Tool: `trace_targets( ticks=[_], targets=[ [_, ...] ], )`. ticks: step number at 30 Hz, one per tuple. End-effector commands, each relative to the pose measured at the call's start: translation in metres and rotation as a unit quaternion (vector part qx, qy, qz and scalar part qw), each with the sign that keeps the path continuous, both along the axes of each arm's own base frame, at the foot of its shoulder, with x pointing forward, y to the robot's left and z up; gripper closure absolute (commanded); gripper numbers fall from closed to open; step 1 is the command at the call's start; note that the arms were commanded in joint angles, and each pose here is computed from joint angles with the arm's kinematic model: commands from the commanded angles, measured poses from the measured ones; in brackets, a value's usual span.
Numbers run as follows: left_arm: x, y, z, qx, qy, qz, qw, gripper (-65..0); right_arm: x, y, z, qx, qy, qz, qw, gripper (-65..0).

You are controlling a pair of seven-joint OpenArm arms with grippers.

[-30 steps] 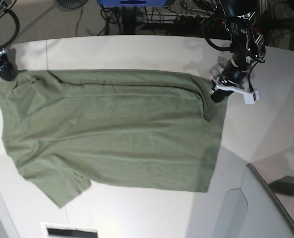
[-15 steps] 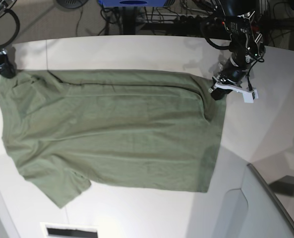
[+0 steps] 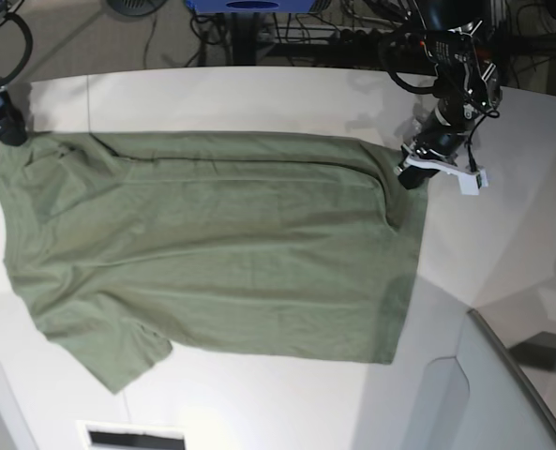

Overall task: Layout the t-shirt on the table in an organized manner, then fold the t-shirt properly
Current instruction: 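Hold the hem corners with both grippers and adjust the shirt, then lift the hem with both grippers and pull it taut toward the robot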

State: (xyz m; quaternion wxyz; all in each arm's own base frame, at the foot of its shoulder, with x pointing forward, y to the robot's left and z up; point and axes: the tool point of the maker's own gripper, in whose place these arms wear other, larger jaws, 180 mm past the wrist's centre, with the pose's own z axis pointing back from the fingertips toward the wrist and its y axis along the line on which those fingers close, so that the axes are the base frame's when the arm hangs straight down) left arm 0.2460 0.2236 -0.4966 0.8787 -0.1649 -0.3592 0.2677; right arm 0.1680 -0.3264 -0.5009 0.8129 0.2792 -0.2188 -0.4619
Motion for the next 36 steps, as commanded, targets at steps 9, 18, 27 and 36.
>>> trace_targets(
  ticks=[9, 18, 27, 36],
  targets=[
    [-0.017, 0.003, -0.005, 0.021, 0.040, -0.016, 0.999, 0.0, 0.015, 0.001, -0.009, 0.009, 0.002, -0.019, 0.9998, -19.7],
    [-0.017, 0.003, -0.005, 0.020, 0.040, -0.016, 0.999, 0.0, 0.014, 0.000, -0.009, 0.010, 0.001, -0.020, 0.9997, -0.6],
    [0.015, 0.023, 0.058, 0.073, 0.012, -0.036, 0.997, 0.0, 0.033, -0.016, 0.035, -0.028, -0.019, 0.053, 0.9980, -0.2],
    [0.073, 0.045, 0.136, 0.117, -0.040, -0.046, 0.991, 0.0, 0.105, -0.036, 0.123, -0.107, -0.102, 0.118, 0.9820, -0.2]
  ],
)
